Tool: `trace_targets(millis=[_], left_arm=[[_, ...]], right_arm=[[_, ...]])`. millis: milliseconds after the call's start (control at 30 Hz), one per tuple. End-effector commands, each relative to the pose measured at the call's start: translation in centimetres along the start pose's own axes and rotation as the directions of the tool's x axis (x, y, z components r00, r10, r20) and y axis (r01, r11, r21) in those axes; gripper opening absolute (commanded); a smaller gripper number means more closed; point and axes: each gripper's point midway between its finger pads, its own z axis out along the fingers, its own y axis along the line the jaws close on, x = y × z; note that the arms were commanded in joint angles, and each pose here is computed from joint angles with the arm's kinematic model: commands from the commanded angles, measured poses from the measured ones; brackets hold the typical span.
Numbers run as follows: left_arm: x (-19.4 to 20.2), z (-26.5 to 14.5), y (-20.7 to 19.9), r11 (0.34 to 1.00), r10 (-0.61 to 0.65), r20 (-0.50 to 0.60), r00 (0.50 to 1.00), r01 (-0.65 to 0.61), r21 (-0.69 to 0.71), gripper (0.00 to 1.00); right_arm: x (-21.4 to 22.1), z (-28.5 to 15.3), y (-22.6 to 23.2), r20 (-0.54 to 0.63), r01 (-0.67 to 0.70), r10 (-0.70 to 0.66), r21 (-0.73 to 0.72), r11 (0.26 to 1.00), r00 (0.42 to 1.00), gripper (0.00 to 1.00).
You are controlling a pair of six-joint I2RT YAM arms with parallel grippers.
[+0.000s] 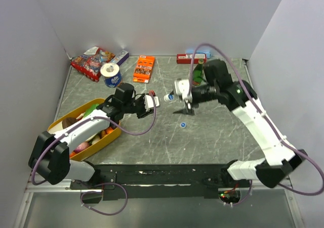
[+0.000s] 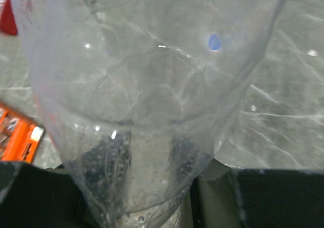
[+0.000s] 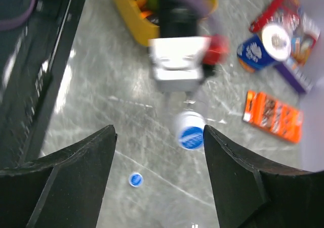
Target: Screw on the bottle caps
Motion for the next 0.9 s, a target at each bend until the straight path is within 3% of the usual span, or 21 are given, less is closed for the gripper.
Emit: trace_targets(millis=[0,367,600,867], left_arm=[[-2.6,-0.1,-1.3,0.99,0.043,0.077,0.996,-0.053,0.13,0.01],[-3.6,-1.0,-1.7,0.977,0.135,0.109,0.985,-0.15,0.153,0.01],[-4.1,-1.2,-1.3,0.972,0.179,0.12,0.976,-0.194,0.133,0.01],[-4.5,-1.1,-0.9,0.968,0.206,0.127,0.97,-0.221,0.121,0.01]], right_arm=[[0.1,0.0,1.0,-0.037,0.368,-0.368,-0.01,0.93,0.929,0.77],[1.1,0.9,1.1,-0.08,0.448,-0.45,-0.038,0.893,0.889,0.71],[1.1,1.5,1.1,-0.069,0.422,-0.427,-0.069,0.904,0.902,0.54],[1.1,2.2,1.5,-0.055,0.418,-0.425,-0.104,0.903,0.904,0.44]])
